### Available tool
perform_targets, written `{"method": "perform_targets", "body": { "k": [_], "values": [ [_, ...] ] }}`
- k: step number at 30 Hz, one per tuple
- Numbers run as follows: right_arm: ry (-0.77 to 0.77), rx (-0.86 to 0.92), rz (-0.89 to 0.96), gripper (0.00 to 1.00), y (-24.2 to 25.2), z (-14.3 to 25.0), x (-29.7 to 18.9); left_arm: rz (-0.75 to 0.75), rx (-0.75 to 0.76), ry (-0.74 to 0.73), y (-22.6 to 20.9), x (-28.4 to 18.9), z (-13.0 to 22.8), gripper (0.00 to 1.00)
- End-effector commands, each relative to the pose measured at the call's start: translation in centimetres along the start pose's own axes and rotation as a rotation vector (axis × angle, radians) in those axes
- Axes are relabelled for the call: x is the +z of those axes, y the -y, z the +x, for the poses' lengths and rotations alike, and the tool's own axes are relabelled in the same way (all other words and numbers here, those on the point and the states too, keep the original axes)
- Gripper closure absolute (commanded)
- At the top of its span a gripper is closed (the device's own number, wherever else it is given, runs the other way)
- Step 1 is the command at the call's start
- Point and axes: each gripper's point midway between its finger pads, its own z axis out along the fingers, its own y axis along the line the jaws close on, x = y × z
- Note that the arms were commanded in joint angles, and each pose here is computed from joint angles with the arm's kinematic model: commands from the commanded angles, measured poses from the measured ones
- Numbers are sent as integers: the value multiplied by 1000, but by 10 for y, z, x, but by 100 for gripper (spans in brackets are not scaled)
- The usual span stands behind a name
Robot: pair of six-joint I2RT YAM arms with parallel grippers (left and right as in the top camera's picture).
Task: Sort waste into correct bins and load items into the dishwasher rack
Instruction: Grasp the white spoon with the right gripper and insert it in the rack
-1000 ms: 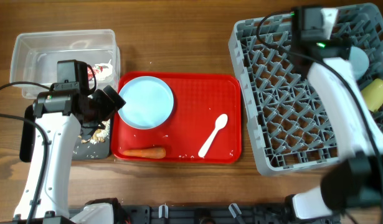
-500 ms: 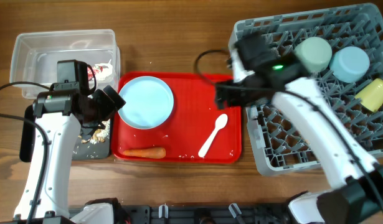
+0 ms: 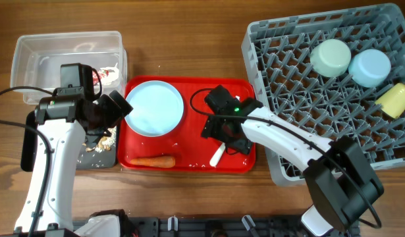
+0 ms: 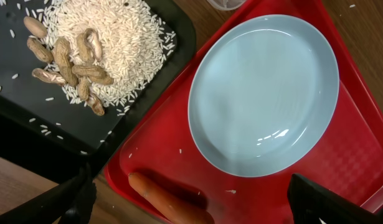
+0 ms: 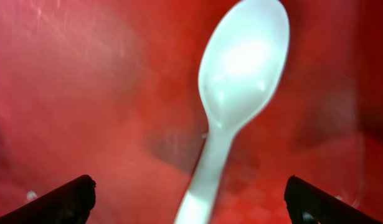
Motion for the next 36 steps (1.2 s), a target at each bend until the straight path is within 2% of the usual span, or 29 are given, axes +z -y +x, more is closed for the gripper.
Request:
{"method": "perform_targets", "body": {
  "k": [1, 5, 7, 8, 10, 12, 15, 17, 19, 21, 24, 27, 31, 33, 36],
  "values": [
    [-8, 94, 12, 4, 1, 0, 16, 12, -1, 14, 1, -5, -2, 0],
    [-27, 194, 45, 15, 4, 1, 37, 12, -1, 14, 1, -5, -2, 0],
    [-34, 201, 40, 36, 2, 1, 38, 11, -1, 14, 1, -5, -2, 0],
    [-34, 201, 39, 52, 2, 1, 38, 11, -1, 14, 1, -5, -2, 0],
    [-37, 201, 37, 73, 2, 2, 38, 12, -1, 14, 1, -5, -2, 0],
    [-36, 199, 35, 74, 1, 2, 38, 12, -1, 14, 1, -5, -2, 0],
    [-36, 199, 35, 86, 1, 1, 38, 8, -1, 10, 0, -5, -1, 0],
    [-36, 192, 33, 88, 1, 1, 38, 7, -2, 8, 0, -5, 0, 0],
    [-35, 142, 10, 88, -4, 0, 38, 7, -1, 8, 0, -5, 0, 0],
    [-7, 58, -21, 95, -12, -6, 27, 7, -2, 8, 0, -5, 0, 0],
    [118, -57, -70, 96, -23, -25, -9, 7, -1, 9, 0, -5, 0, 0],
    [313, -316, -185, 95, -39, -47, -82, 7, -1, 9, 0, -5, 0, 0],
    [574, -535, -216, 95, -16, -79, -171, 7, -1, 9, 0, -5, 0, 0],
    [620, -579, -157, 95, 13, -92, -189, 7, -1, 9, 0, -5, -1, 0],
    [569, -582, -21, 95, 61, -107, -181, 7, -1, 9, 0, -5, 0, 0]
  ]
}}
